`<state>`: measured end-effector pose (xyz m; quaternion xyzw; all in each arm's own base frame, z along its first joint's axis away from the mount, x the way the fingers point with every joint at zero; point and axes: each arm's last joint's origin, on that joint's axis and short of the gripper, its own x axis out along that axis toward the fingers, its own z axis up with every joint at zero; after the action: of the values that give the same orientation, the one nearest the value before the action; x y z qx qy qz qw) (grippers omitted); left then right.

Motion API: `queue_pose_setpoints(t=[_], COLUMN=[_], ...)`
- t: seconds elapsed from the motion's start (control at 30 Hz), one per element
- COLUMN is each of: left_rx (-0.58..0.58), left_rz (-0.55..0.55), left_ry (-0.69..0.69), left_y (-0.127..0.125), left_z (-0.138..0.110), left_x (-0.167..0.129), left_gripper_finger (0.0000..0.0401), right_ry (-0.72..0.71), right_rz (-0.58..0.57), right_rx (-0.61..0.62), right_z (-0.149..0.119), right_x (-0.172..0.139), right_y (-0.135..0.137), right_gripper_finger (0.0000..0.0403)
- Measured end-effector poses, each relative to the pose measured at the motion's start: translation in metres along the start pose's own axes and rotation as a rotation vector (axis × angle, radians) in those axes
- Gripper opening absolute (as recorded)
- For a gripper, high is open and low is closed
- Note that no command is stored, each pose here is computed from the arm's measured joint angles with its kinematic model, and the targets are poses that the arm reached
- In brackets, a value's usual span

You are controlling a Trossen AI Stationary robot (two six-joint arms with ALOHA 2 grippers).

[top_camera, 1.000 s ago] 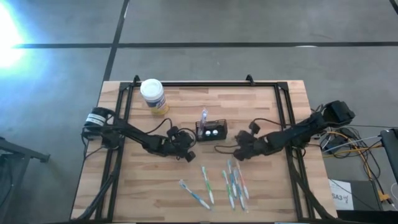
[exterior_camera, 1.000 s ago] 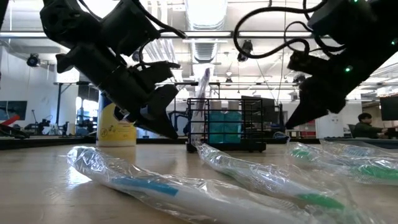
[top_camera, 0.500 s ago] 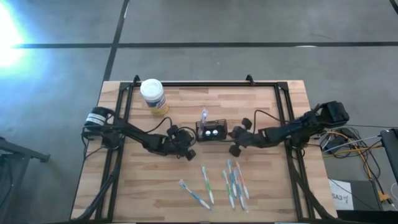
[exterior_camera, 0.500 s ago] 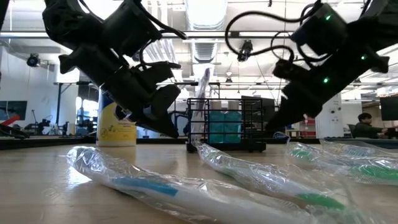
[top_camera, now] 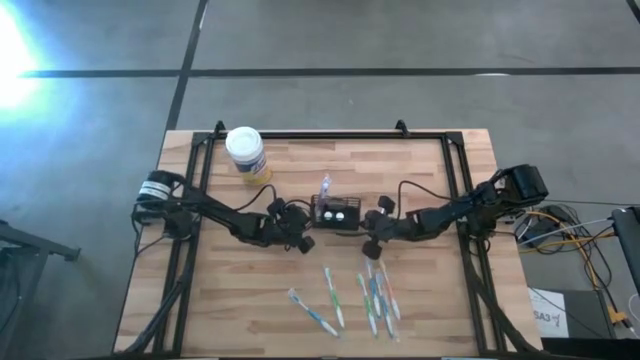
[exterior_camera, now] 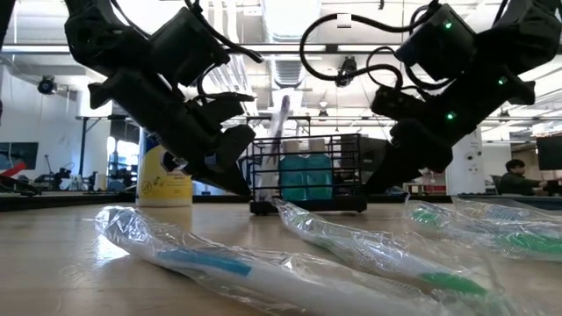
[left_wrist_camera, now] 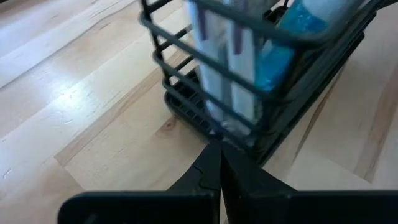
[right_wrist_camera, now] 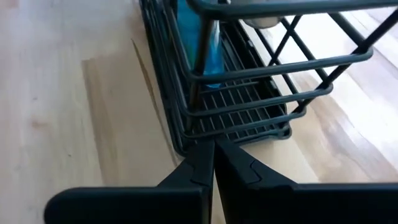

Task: Pick & Place toothbrushing station
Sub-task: Adjust the wire organizer on the table

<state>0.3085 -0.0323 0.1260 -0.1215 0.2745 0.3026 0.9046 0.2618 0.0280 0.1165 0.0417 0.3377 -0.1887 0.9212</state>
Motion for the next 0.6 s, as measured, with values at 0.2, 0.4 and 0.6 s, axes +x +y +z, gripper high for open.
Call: queue_pose_setpoints(t=[0.2,0.4,0.6], left_rx=[0.003,0.006,0.016], left_rz=[-0.018,-0.038,-0.062], left_ry=[0.005,0.012,0.014], left_y=[-0.0005,-0.0014,-0.0026], left_z=[0.0,0.0001,0.0007], left_x=[0.0001,-0.0001,-0.0001], left_gripper_finger=[0.0001,0.0001,0.0001], right_ry=[0.001,0.01,0.028], right_rz=[-0.002,-0.011,-0.034], right_rx=[-0.01,0.012,0.028], right_z=[0.0028,-0.0007,-0.0031], right_x=[-0.001,-0.0005,0.0005], right_y=[0.0022,0.0,-0.0037], right_gripper_finger=[0.0008,0.0008,0.0008])
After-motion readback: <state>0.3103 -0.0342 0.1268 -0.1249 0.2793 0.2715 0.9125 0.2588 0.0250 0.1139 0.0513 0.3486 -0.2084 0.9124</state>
